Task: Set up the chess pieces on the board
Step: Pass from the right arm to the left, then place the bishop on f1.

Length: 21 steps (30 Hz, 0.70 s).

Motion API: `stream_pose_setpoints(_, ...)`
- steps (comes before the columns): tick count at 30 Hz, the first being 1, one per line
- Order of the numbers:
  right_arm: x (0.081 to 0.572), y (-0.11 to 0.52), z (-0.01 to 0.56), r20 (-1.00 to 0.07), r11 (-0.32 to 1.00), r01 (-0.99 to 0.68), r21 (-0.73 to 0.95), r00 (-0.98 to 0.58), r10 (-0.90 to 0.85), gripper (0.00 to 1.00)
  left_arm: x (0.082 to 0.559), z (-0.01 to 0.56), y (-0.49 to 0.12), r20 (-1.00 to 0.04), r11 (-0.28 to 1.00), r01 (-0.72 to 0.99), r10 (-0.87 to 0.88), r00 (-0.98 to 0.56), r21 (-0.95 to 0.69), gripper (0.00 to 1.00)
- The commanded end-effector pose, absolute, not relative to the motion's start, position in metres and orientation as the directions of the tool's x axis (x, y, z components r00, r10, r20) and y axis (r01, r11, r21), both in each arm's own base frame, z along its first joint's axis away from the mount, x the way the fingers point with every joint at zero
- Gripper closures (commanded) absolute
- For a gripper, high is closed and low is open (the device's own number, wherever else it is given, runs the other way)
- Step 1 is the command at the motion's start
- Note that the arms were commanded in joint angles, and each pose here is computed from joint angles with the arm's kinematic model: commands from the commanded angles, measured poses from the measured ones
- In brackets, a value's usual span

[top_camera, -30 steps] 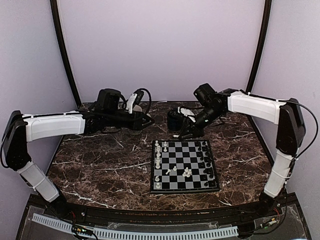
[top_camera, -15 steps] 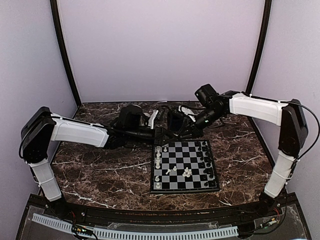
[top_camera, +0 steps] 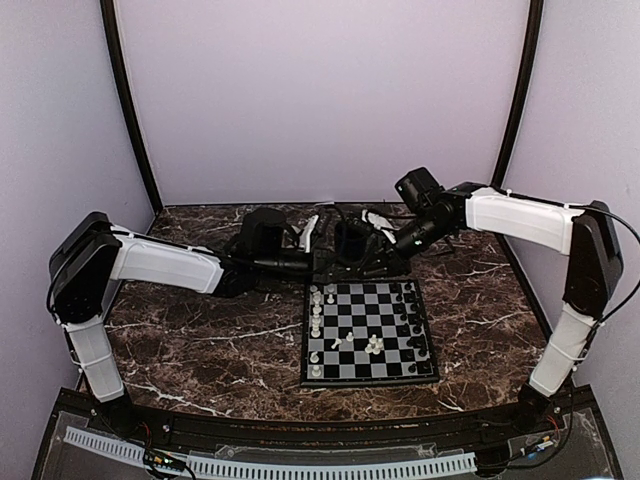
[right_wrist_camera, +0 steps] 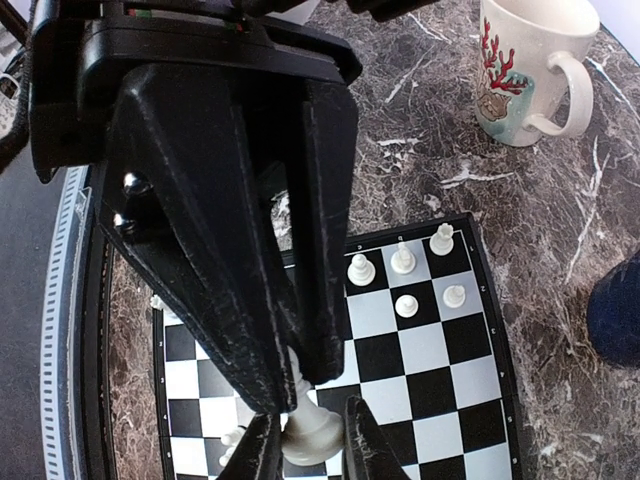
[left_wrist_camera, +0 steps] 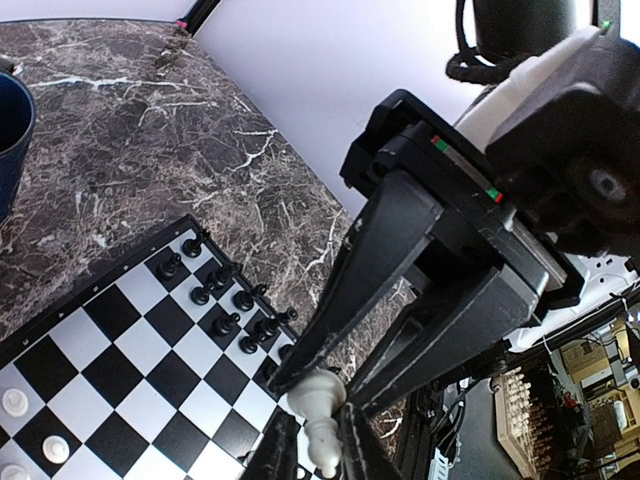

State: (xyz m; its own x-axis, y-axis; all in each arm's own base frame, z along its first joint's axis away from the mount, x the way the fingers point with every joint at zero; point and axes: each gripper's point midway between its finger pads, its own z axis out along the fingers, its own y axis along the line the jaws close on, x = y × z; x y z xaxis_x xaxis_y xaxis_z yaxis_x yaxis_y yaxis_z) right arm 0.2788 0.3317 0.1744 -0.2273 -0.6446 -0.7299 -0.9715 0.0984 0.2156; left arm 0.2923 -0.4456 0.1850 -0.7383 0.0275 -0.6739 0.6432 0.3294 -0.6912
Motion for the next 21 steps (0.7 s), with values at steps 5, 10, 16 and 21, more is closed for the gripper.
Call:
stream_pose_setpoints(5,0.279,0.328,0.193,-0.772,0.094,-0.976,0.196,-0.213,-0.599,0.70,0.291,0.206,-0.451,-0.705,0.271,0.683,0.024,-0.709,-0.678,0.90)
stream_pose_setpoints(10,0.279,0.309,0.203,-0.793,0.106,-0.976,0.188,-0.215,-0.570,0.56,0.286,0.204,-0.439,-0.742,0.350,0.734,0.140,-0.655,-0.582,0.91)
stream_pose_setpoints(16,0.278,0.283,0.205,-0.825,0.146,-0.979,0.145,-0.201,-0.529,0.49,0.264,0.178,-0.403,-0.708,0.435,0.825,0.448,-0.546,-0.361,0.91)
stream_pose_setpoints(21,0.288,0.274,0.205,-0.819,0.185,-0.975,0.119,-0.202,-0.537,0.48,0.231,0.151,-0.373,-0.580,0.396,0.903,0.701,-0.416,-0.168,0.91)
